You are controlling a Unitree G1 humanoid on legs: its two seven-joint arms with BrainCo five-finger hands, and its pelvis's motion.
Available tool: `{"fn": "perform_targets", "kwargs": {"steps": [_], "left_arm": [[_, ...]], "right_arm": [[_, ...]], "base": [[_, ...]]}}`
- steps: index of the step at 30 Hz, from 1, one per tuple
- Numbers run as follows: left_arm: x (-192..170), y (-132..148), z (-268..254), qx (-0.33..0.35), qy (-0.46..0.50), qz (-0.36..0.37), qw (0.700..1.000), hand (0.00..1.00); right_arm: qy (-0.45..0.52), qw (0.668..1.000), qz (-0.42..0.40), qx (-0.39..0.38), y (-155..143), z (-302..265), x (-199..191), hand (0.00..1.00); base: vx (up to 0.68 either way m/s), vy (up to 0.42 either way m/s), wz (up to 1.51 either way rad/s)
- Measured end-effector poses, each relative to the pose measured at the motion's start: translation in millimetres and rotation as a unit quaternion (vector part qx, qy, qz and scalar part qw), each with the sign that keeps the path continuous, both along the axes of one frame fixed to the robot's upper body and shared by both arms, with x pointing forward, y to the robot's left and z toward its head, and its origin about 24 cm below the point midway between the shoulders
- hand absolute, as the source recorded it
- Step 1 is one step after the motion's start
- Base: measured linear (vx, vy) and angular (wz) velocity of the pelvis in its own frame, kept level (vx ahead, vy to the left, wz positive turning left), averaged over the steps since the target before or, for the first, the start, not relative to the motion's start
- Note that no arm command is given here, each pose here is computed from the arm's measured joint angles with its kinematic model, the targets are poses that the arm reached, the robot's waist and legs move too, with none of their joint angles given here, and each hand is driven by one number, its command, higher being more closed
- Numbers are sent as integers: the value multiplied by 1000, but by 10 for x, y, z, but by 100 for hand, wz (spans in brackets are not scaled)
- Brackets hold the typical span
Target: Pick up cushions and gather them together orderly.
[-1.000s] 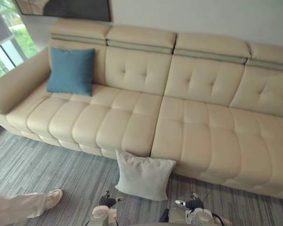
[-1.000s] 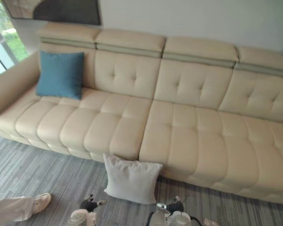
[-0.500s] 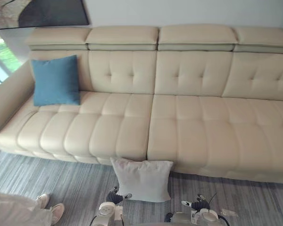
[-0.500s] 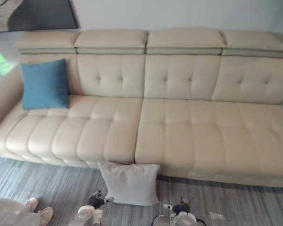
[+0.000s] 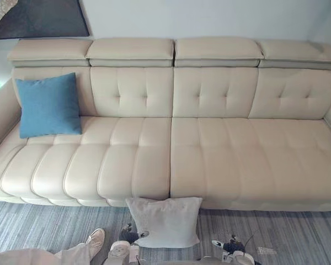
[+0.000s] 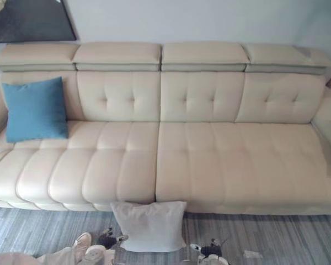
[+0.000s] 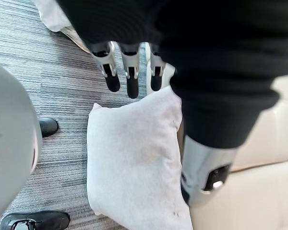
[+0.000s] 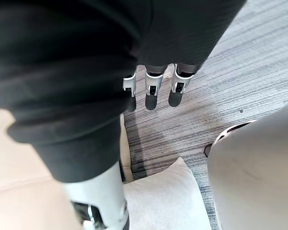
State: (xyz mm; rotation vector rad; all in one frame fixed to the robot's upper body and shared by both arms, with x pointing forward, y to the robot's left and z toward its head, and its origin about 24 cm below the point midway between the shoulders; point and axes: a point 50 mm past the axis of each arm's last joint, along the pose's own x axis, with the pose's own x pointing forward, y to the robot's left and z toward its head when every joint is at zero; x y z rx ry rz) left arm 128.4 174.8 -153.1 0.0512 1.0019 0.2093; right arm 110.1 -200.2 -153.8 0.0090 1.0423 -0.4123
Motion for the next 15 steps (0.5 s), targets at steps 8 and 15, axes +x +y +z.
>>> {"fn": "perform_targets", "kwargs": {"steps": [8, 15], "left_arm": [[636, 197, 331, 21, -107, 53, 993, 0], [1305, 261, 856, 27, -236, 80, 968, 0]], "right_arm": [[-87, 996, 3, -28, -70, 254, 577, 0], [-230, 972, -12, -43, -65, 806, 1373, 0]], "base": [[-216, -92, 21], [-125, -42, 1]]}}
